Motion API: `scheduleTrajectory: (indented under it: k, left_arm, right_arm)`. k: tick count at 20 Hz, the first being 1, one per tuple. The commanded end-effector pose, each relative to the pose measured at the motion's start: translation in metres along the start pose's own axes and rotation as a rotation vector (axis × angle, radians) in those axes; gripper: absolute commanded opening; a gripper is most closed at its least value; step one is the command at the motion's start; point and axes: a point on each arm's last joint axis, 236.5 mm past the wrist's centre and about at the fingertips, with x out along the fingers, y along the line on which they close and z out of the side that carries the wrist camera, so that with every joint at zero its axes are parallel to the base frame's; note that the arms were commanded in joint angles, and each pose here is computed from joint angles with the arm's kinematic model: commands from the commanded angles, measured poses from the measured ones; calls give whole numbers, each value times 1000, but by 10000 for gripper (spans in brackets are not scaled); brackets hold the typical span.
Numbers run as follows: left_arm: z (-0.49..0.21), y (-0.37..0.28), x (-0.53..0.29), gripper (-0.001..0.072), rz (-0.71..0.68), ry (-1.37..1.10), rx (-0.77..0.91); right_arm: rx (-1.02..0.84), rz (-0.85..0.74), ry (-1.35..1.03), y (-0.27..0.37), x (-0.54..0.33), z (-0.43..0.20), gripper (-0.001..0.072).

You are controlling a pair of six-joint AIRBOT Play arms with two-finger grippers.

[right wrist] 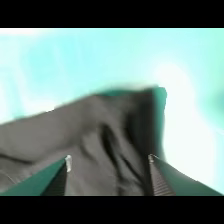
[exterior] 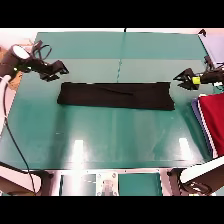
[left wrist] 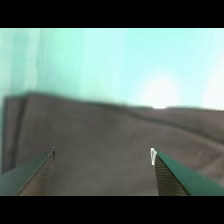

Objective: Fold the shirts.

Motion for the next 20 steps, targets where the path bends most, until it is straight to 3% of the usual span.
scheduleTrajectory:
  k: [1, 6, 7, 8, 9, 10, 11, 12, 14, 20]
  left_arm:
    - [-12, 7, -25, 662, -5, 97, -30]
    - [-16, -5, -25, 659, -51, 115, -47]
    - [-16, -10, -25, 553, -73, 115, -54]
    - [-15, -17, -26, 367, -103, 113, -52]
    - [-13, -26, -26, 226, -139, 104, -42]
    - [-11, -35, -27, 23, -174, 93, -24]
    - [-10, -42, -24, 21, -180, 85, -12]
    - [-13, -51, -18, 21, -177, 85, 20]
    - [-23, -78, 3, 21, -168, 75, 119]
    - [-67, -197, 90, 21, -202, -76, 351]
  right_arm:
    - [4, 17, 112, -33, -2, -20, 603]
    - [2, 100, 339, -44, 50, -68, 604]
    - [-2, 113, 366, -39, 62, -75, 603]
    - [-12, 119, 390, -33, 72, -80, 603]
    - [-36, 119, 403, -27, 80, -84, 603]
    - [-61, 116, 407, -20, 87, -86, 599]
    - [-79, 112, 407, -14, 93, -87, 484]
    - [-100, 112, 409, -7, 95, -86, 184]
    - [-114, 111, 408, 8, 92, -81, 22]
    - [-234, 118, 356, 86, 12, -60, 21]
